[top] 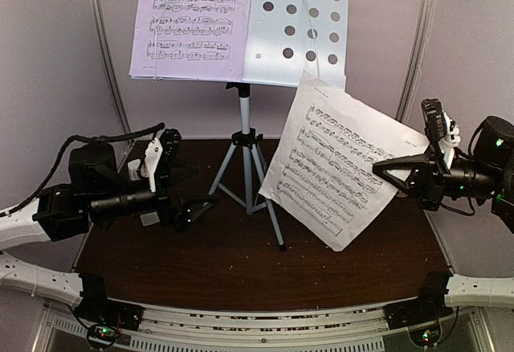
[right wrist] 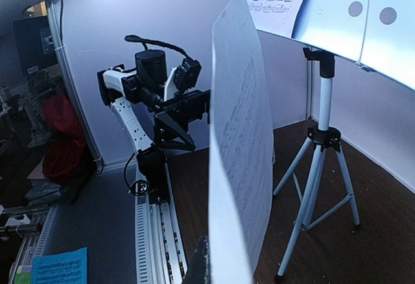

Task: Set up the instrument practice props

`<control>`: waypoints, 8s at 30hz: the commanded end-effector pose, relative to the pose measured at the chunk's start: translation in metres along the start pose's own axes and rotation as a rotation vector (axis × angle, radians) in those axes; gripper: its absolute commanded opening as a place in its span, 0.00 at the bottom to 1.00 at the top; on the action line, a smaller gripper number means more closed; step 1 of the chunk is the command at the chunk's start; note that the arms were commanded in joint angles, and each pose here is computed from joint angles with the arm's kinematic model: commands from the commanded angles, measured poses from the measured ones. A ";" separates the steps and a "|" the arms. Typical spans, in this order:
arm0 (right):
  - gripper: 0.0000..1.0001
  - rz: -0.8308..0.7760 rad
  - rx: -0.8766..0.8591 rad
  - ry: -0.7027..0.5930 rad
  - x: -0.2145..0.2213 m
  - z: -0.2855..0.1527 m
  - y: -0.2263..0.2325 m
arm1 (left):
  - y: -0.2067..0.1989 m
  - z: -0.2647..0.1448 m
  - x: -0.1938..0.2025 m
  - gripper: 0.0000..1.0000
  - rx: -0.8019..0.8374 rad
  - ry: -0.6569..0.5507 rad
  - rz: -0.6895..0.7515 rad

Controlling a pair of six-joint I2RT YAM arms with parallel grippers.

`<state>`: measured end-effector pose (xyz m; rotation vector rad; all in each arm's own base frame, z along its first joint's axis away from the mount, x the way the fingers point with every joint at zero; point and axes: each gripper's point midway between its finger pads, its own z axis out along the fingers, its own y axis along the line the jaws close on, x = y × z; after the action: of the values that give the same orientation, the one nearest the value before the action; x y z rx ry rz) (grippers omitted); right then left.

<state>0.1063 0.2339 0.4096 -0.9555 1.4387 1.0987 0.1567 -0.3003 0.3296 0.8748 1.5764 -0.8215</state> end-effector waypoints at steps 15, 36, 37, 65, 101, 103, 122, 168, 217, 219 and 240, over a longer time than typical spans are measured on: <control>0.00 -0.081 -0.148 0.122 0.011 -0.006 0.029 | -0.085 0.064 -0.027 0.98 0.433 -0.026 0.118; 0.00 -0.100 -0.092 0.063 -0.009 -0.010 0.024 | -0.099 0.041 -0.038 0.90 0.575 -0.227 -0.077; 0.00 -0.101 -0.089 0.062 -0.010 -0.010 0.024 | -0.103 0.044 -0.040 0.89 0.600 -0.231 -0.087; 0.35 -0.098 0.294 -0.214 -0.113 -0.013 -0.036 | -0.056 0.042 -0.151 0.00 0.100 -0.323 -0.008; 0.65 0.121 0.659 -0.319 -0.210 0.077 -0.142 | 0.070 -0.034 -0.309 0.00 -0.339 -0.474 -0.127; 0.62 0.126 0.665 -0.297 -0.205 0.086 -0.146 | 0.070 -0.031 -0.309 0.00 -0.341 -0.473 -0.119; 0.40 0.178 0.644 -0.329 -0.210 0.105 -0.153 | 0.067 -0.031 -0.316 0.00 -0.330 -0.500 -0.086; 0.00 -0.023 0.558 -0.465 -0.206 0.107 -0.125 | 0.076 0.013 -0.327 0.00 -0.375 -0.459 0.040; 0.00 -0.125 0.501 -0.498 -0.207 0.106 -0.107 | 0.055 0.078 -0.319 0.00 -0.101 -0.430 0.076; 0.00 -0.127 0.501 -0.497 -0.207 0.106 -0.107 | 0.055 0.080 -0.318 0.00 -0.097 -0.433 0.069; 0.00 -0.126 0.511 -0.502 -0.206 0.105 -0.109 | 0.059 0.073 -0.317 0.33 -0.118 -0.469 0.022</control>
<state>0.2800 0.3136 0.5823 -0.3568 1.1866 0.7269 0.2934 -0.3913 0.5995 0.6126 1.2565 -0.8289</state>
